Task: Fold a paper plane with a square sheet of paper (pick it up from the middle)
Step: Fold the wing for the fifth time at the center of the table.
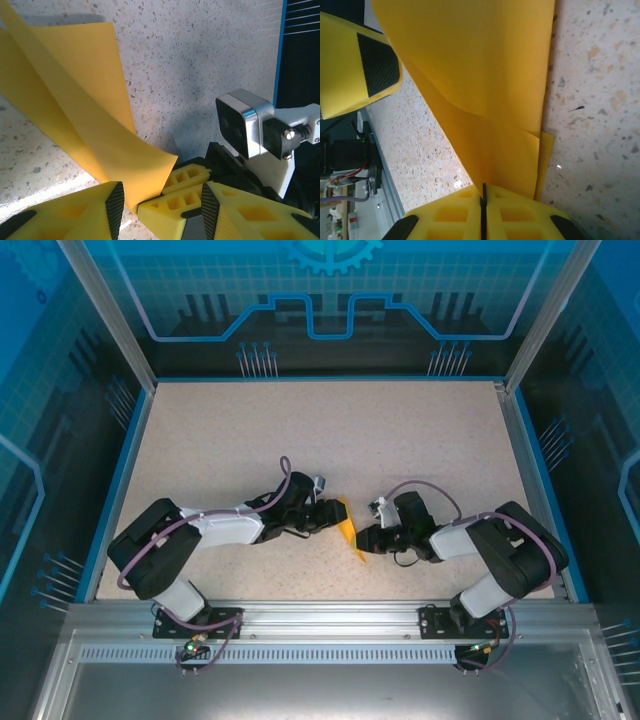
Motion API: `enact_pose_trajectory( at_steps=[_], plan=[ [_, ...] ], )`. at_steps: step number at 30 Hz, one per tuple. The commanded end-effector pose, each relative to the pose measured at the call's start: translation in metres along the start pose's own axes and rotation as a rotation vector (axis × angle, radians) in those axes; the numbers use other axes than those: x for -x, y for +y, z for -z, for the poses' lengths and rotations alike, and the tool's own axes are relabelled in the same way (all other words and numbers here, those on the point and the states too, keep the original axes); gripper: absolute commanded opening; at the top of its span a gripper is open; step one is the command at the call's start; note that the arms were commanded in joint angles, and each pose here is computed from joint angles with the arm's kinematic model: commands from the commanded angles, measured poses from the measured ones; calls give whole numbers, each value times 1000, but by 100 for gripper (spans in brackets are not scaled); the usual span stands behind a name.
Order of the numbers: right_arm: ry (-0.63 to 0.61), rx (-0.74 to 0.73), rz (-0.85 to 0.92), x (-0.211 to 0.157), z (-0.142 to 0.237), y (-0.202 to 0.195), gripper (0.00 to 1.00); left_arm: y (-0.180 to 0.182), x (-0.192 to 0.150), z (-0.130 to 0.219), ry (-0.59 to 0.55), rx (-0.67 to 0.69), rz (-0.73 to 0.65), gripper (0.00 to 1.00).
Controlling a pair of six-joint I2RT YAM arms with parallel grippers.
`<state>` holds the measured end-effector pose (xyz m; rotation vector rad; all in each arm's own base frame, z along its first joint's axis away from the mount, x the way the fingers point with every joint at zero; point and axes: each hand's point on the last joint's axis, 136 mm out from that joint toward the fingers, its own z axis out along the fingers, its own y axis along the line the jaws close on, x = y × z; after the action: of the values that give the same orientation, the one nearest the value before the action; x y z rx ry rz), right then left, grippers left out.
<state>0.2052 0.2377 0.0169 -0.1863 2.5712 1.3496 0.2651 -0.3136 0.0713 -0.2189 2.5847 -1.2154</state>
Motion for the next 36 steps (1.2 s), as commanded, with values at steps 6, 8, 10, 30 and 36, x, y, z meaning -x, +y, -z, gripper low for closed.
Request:
enact_pose_trajectory(
  at_steps=[6,8,10,30,36],
  plan=[
    [22,40,-70,2,-1,-3,9,-17,0,-2,13,-48,-30,48],
    [27,48,-75,3,0,-1,10,-18,-1,-2,15,-50,-37,48],
    [28,55,-79,4,1,2,10,-19,-1,-2,17,-52,-41,48],
    [46,56,-133,5,-2,2,11,-30,3,-25,30,-92,-86,48],
    [38,39,-140,5,-1,-1,13,-19,4,-37,30,-58,-89,47]
  ],
)
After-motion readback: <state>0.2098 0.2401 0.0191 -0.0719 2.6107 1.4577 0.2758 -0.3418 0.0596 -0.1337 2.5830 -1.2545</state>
